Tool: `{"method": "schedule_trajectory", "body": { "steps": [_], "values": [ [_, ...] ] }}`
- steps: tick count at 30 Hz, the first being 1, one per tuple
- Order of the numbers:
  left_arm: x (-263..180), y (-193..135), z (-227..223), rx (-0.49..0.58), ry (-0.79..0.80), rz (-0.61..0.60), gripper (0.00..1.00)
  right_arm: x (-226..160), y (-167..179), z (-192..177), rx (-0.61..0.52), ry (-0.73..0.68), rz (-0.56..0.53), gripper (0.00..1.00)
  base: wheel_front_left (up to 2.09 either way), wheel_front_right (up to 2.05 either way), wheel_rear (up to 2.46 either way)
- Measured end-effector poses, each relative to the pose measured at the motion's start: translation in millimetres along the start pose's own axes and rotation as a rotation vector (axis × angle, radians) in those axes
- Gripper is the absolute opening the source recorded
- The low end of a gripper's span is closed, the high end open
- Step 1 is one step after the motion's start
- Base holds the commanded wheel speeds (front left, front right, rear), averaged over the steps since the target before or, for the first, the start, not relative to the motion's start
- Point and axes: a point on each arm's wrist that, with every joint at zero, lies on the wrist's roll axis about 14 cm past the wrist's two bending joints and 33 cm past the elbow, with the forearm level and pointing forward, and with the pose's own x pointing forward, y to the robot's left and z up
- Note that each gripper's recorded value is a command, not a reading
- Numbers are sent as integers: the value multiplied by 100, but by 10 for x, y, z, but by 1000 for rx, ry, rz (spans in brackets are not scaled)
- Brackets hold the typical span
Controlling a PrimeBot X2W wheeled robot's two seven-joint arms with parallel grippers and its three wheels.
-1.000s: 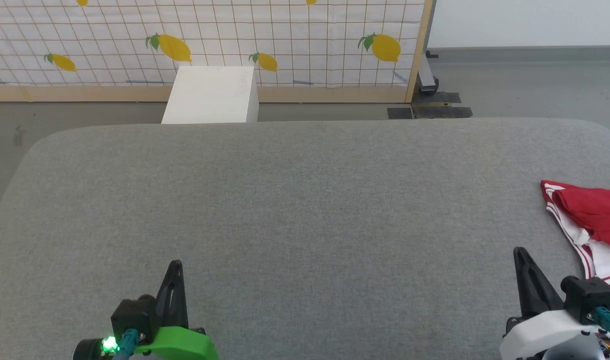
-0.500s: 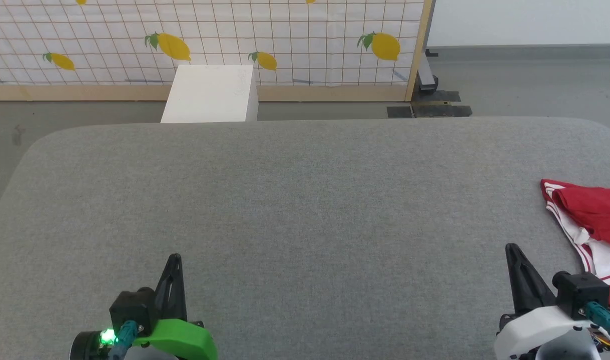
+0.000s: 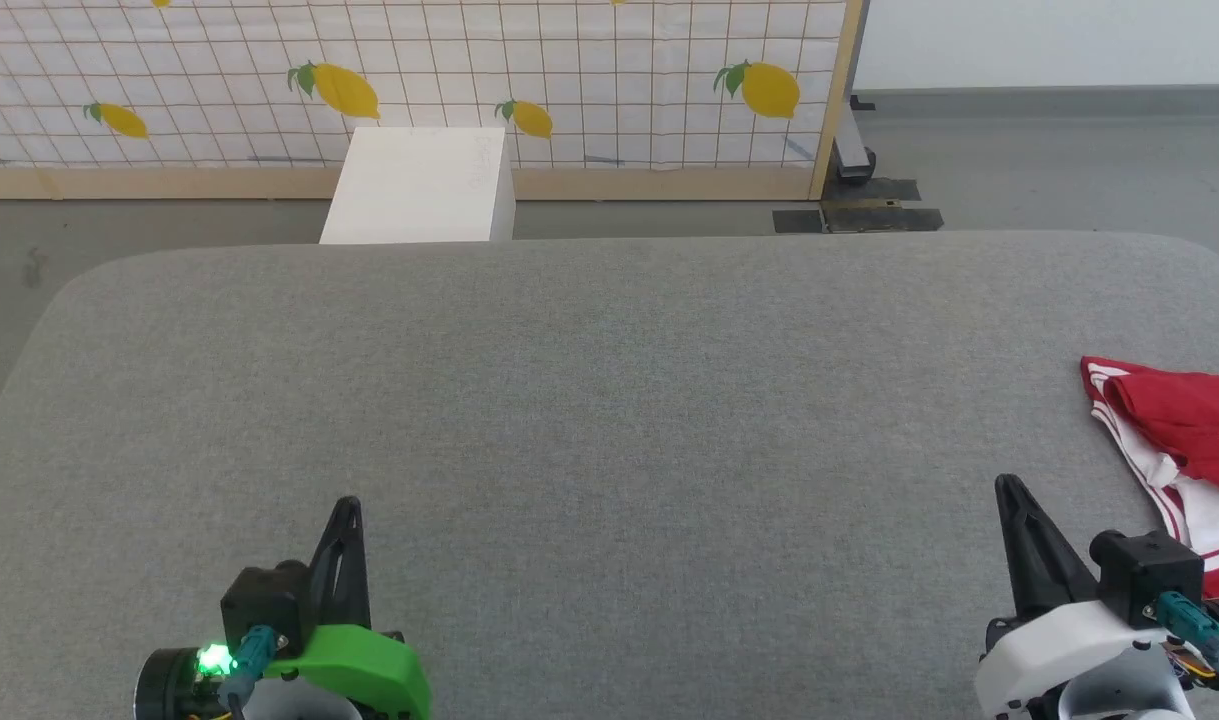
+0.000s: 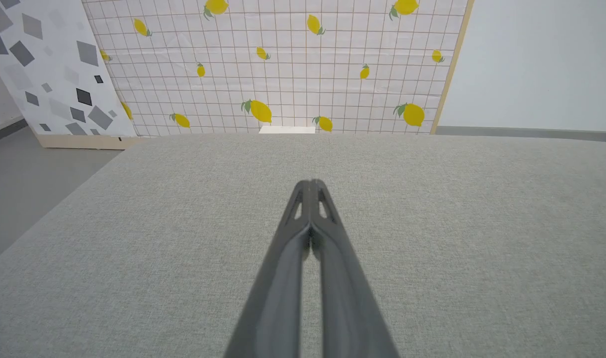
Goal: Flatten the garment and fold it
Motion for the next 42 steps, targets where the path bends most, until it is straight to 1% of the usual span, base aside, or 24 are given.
{"method": "schedule_trajectory", "body": {
  "steps": [42],
  "values": [
    [133,23,61,59,27,-13,0,111,218,120,-28,-14,65,0,0,0,0]
  ]
}}
